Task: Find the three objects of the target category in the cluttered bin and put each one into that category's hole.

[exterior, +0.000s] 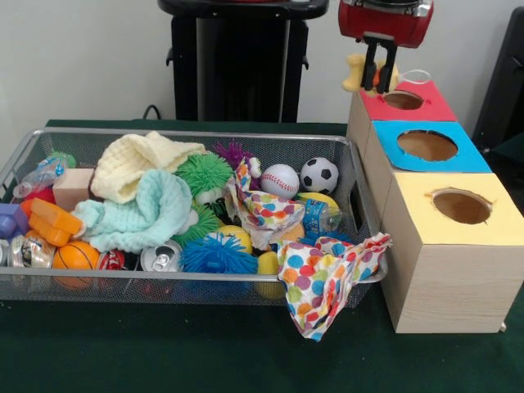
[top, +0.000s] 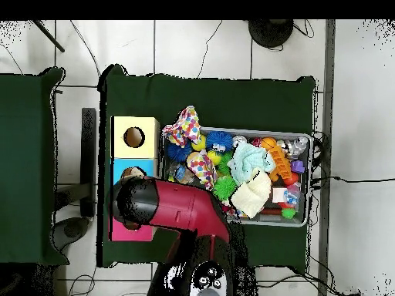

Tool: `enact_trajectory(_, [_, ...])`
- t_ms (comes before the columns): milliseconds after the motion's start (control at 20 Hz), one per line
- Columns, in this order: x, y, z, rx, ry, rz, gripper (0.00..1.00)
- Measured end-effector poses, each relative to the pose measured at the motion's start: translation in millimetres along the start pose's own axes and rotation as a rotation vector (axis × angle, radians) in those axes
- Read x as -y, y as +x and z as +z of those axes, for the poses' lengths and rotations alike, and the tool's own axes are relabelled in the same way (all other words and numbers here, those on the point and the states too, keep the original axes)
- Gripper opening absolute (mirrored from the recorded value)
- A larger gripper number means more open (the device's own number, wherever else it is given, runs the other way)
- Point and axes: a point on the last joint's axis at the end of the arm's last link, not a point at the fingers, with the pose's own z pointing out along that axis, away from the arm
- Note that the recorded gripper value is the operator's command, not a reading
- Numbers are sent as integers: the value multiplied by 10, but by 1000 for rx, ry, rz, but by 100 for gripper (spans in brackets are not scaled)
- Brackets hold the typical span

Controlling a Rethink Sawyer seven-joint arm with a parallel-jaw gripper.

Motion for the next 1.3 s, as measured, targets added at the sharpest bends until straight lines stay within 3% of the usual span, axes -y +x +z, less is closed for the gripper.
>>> enact_trajectory(300, [-36,226,134,-14,-2,7,0])
enact_trajectory(850, [-61,603,437,27,-4,24,0])
enact_trajectory(1300, [-167,956,548,-8,0,20,0])
